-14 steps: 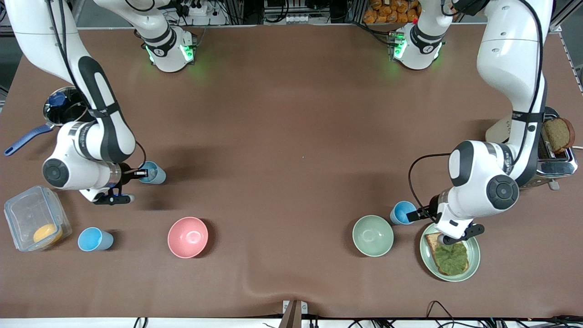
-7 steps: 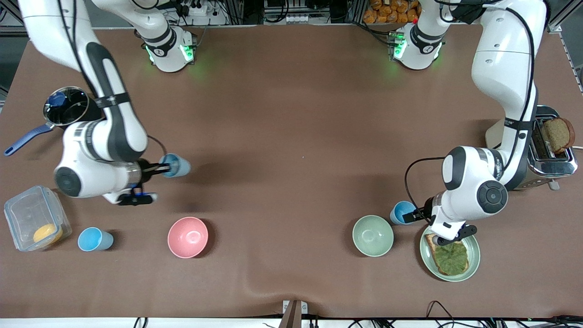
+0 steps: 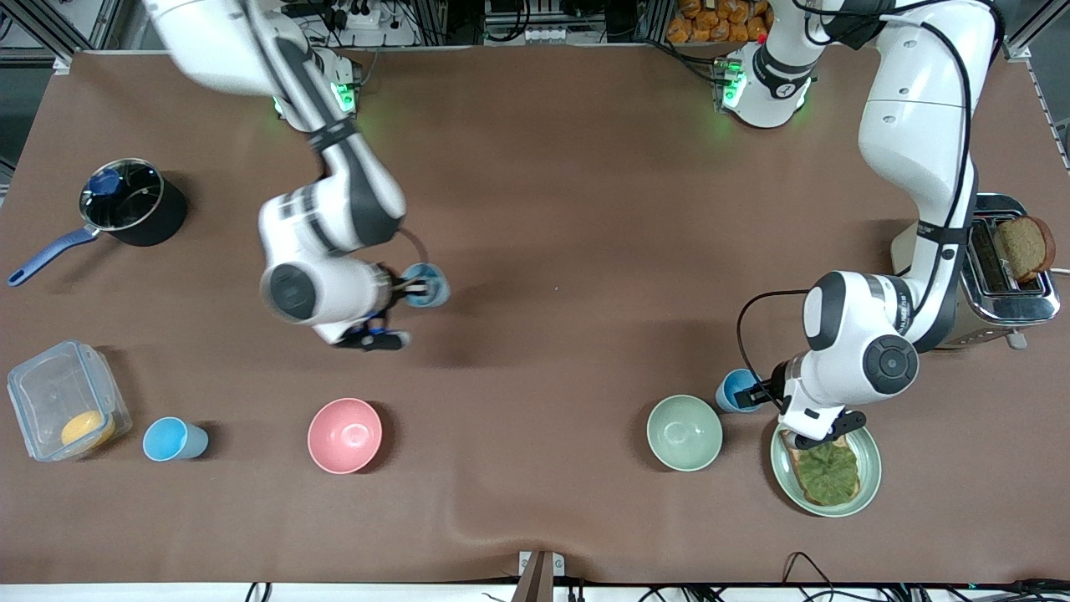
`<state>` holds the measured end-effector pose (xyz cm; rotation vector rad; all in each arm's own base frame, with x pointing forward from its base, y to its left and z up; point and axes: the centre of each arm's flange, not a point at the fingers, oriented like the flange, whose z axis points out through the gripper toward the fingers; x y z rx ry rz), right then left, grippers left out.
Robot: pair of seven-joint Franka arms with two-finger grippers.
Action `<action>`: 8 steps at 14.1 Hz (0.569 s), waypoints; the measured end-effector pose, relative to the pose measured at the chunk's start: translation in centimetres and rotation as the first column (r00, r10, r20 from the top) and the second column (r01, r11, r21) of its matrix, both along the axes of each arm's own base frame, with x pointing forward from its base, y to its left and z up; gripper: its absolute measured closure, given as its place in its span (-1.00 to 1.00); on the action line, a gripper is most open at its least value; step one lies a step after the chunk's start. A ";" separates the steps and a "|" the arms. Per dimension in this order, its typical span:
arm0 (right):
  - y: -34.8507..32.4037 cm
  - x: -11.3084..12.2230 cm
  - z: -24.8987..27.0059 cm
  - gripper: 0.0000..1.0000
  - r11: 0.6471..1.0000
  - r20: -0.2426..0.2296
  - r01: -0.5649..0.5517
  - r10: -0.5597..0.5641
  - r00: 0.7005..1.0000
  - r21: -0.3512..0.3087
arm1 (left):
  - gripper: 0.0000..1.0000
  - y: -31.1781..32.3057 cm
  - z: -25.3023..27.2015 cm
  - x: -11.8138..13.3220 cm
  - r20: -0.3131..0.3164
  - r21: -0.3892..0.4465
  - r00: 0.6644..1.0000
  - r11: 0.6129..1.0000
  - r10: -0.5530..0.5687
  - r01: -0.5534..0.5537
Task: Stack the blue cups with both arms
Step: 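Carry the blue cups toward the table middle with both grippers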
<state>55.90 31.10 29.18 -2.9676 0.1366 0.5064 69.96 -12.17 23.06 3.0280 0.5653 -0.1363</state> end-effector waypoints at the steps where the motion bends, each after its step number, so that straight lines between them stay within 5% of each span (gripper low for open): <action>1: 2.3 -0.9 -0.2 0.90 1.000 0.020 0.028 -0.028 0.999 -0.009 | -0.24 0.0 -0.1 0.0 -0.002 0.001 1.000 1.000 0.007 -0.007; 7: 10.1 -4.9 -5.5 0.90 0.992 0.019 0.121 -0.122 0.992 0.030 | 0.93 -0.1 -0.5 0.0 -0.006 0.001 1.000 1.000 0.011 -0.011; 8: 10.7 -5.4 -6.5 0.90 0.991 0.010 0.131 -0.131 0.991 0.025 | 0.93 -0.1 -0.3 0.1 -0.002 0.000 1.000 1.000 0.010 -0.010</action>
